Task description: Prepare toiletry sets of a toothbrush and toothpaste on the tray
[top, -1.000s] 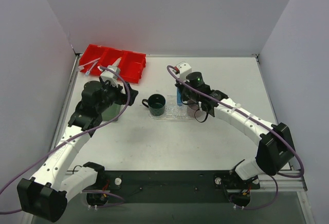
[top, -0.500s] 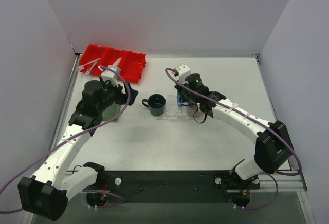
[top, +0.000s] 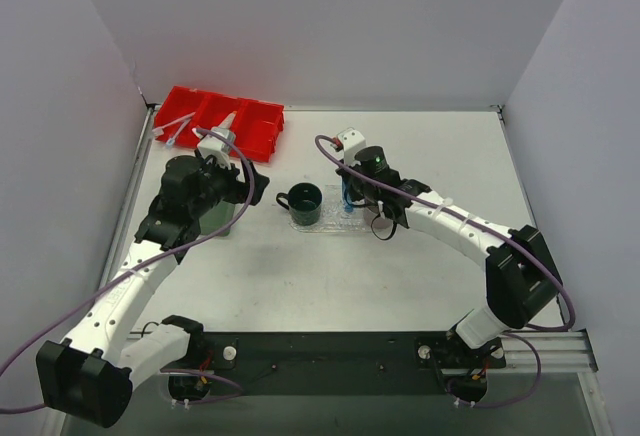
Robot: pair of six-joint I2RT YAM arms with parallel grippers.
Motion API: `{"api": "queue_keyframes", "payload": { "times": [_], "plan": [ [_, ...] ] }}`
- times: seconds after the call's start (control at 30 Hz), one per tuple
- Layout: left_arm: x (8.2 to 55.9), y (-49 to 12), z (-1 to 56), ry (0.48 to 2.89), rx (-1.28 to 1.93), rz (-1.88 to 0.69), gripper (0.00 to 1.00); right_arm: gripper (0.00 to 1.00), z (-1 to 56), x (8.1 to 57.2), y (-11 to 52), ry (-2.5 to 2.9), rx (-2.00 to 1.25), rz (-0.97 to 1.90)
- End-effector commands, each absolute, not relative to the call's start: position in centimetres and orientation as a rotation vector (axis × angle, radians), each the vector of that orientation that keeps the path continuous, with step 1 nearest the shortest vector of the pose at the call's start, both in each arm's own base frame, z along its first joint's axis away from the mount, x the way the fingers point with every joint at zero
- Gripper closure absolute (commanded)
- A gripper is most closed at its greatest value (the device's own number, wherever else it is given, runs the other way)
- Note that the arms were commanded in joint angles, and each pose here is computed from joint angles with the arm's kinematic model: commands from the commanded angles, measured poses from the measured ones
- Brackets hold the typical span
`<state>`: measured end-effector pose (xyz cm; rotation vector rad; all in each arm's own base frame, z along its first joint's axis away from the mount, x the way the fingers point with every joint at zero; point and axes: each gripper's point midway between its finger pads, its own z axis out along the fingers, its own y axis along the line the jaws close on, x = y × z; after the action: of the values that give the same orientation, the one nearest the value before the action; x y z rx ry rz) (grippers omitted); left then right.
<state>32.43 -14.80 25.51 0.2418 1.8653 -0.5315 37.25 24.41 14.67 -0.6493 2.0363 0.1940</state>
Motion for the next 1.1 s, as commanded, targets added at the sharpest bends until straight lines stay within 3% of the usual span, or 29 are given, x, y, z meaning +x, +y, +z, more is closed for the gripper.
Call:
{"api": "queue_keyframes", "payload": {
  "times": [0.0, 0.23, 0.37, 0.63, 0.87, 1.07],
  "plan": [
    [32.8, -14.9, 27.2, 1.820, 0.253, -0.539, 0.09, 1.00, 15.8, 38.3, 24.5, 1.983, -0.610, 0.193],
    [32.9, -14.8, 27.2, 1.820, 0.252, -0.540, 0.09, 1.00, 15.3, 38.3, 24.4, 1.990, -0.612, 0.183],
    [32.8, -14.9, 27.2, 1.822, 0.253, -0.543, 0.09, 0.82, 15.6, 38.2, 24.1, 1.992, -0.605, 0.177],
    [32.9, -14.9, 27.1, 1.824, 0.252, -0.546, 0.09, 0.59, 16.5, 38.2, 24.0, 1.973, -0.593, 0.179],
    [33.0, -14.5, 27.2, 1.823, 0.239, -0.529, 0.09, 0.43, 18.7, 38.3, 24.0, 1.933, -0.557, 0.194],
    [34.5, -11.0, 27.1, 1.817, 0.127, -0.420, 0.09, 0.41, 24.6, 36.9, 22.5, 1.834, -0.413, 0.268]
  ]
}}
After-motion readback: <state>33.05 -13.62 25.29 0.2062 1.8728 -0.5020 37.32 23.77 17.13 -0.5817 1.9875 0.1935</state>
